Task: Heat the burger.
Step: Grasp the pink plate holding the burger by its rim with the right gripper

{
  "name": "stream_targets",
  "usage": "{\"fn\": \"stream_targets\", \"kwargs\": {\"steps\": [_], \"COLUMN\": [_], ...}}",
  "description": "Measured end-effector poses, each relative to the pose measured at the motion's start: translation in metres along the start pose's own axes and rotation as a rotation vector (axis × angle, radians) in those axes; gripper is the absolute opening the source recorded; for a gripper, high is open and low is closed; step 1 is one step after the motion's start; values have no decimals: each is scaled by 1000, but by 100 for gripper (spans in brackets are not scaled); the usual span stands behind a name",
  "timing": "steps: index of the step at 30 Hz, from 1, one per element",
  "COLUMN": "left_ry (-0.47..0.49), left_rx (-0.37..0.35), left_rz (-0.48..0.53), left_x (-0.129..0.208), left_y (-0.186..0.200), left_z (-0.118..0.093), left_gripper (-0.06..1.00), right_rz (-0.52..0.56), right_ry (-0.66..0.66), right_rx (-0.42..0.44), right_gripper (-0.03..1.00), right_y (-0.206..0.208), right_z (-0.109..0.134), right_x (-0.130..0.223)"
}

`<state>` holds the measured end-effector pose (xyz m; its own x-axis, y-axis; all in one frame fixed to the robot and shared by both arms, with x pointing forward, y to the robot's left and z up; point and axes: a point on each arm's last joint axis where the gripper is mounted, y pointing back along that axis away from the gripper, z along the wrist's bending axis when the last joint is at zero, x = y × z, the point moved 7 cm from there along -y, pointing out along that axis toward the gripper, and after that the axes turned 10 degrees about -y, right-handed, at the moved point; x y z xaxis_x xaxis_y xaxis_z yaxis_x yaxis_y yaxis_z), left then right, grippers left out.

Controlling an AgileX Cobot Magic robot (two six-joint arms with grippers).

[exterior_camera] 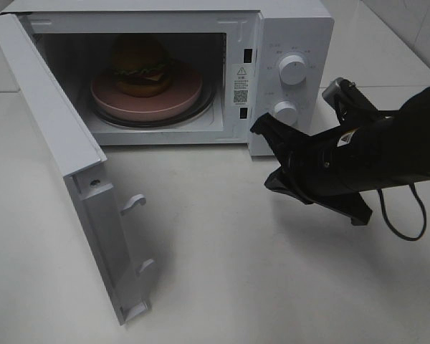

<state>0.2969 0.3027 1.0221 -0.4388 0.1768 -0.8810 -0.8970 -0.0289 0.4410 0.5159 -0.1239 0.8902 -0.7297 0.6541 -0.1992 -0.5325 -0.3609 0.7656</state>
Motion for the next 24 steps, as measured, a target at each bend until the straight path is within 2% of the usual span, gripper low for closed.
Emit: {"fn": "stream_targets", "kwargs": {"steps": [1,3,4,5,7,8,10,11,13,14,16,17,18,20,21,22,23,24], "left_ry": [0,0,0,0,0,0,0,0,0,0,0,0,0,0,0,0,0,0], "left_rx": [0,0,0,0,0,0,0,0,0,0,0,0,0,0,0,0,0,0], "left_rz": [0,0,0,0,0,0,0,0,0,0,0,0,0,0,0,0,0,0], "left_x": [0,0,0,0,0,0,0,0,0,0,0,0,0,0,0,0,0,0], "left_y": [0,0,0,0,0,0,0,0,0,0,0,0,0,0,0,0,0,0], "left_z": [0,0,0,0,0,0,0,0,0,0,0,0,0,0,0,0,0,0], "left_gripper": [99,99,99,99,99,99,99,99,99,99,99,99,99,99,99,99,99,99], "right_rz": [47,62,107,107,182,182,230,230,252,252,274,274,292,301,328,328,342,381], "right_ry": [81,114,201,201,325,325,441,441,558,558,693,693,793,838,959,959,1026,1174], "right_rx": [33,41,60,60,114,114,162,162,196,196,230,230,249,252,250,250,243,230], "right_gripper": [3,3,3,3,4,4,4,4,4,4,5,5,6,6,6,6,6,6], "right_y": [4,6,10,10,17,17,24,24,31,31,39,39,44,45,50,50,51,55], "right_z": [-2,-1,3,3,4,4,6,6,12,12,15,15,17,18,20,20,22,22], "right_x": [2,2,5,5,7,7,7,7,1,1,-5,-5,-8,-9,-11,-11,-12,-12]}}
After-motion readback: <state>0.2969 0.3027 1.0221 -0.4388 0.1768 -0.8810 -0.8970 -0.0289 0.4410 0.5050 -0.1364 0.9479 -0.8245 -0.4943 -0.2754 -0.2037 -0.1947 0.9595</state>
